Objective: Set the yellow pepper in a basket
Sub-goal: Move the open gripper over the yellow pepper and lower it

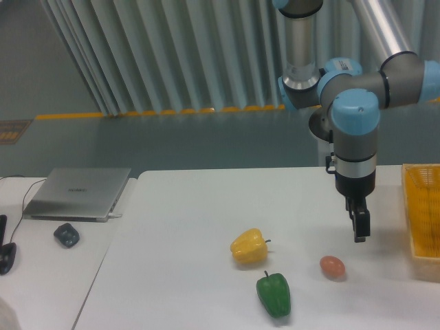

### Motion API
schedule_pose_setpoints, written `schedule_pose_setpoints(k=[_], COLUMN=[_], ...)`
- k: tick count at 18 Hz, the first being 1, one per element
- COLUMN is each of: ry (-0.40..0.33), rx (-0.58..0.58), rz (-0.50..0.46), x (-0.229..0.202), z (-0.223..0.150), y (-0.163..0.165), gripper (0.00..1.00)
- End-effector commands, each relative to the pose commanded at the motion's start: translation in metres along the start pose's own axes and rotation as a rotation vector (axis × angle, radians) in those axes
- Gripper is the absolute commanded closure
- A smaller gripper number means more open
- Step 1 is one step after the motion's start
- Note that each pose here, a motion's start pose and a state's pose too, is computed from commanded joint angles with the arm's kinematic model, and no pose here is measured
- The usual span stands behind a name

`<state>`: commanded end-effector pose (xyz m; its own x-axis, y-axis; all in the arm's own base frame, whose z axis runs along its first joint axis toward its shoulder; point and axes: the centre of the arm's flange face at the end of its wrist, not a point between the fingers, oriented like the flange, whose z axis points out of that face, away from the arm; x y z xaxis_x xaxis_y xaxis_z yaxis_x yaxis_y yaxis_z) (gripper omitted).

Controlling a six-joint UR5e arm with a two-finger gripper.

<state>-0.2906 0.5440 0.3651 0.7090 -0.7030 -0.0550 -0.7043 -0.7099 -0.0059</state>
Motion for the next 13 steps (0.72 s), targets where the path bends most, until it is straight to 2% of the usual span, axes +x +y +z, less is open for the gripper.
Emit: schedule_pose_setpoints(k=[6, 10, 11, 13], ry=[0.039, 0.002, 0.002, 0.028], rx=[0.004, 0.009, 0.009, 0.01], rz=[-0.042, -0.013, -0.036, -0.14], x=[0.017, 0.026, 0.031, 0.038], z=[0.018, 0.018, 0.019, 0.036], y=[-0.011, -0.047, -0.061, -0.089], gripper=[0.0, 0.0, 0.0, 0.0])
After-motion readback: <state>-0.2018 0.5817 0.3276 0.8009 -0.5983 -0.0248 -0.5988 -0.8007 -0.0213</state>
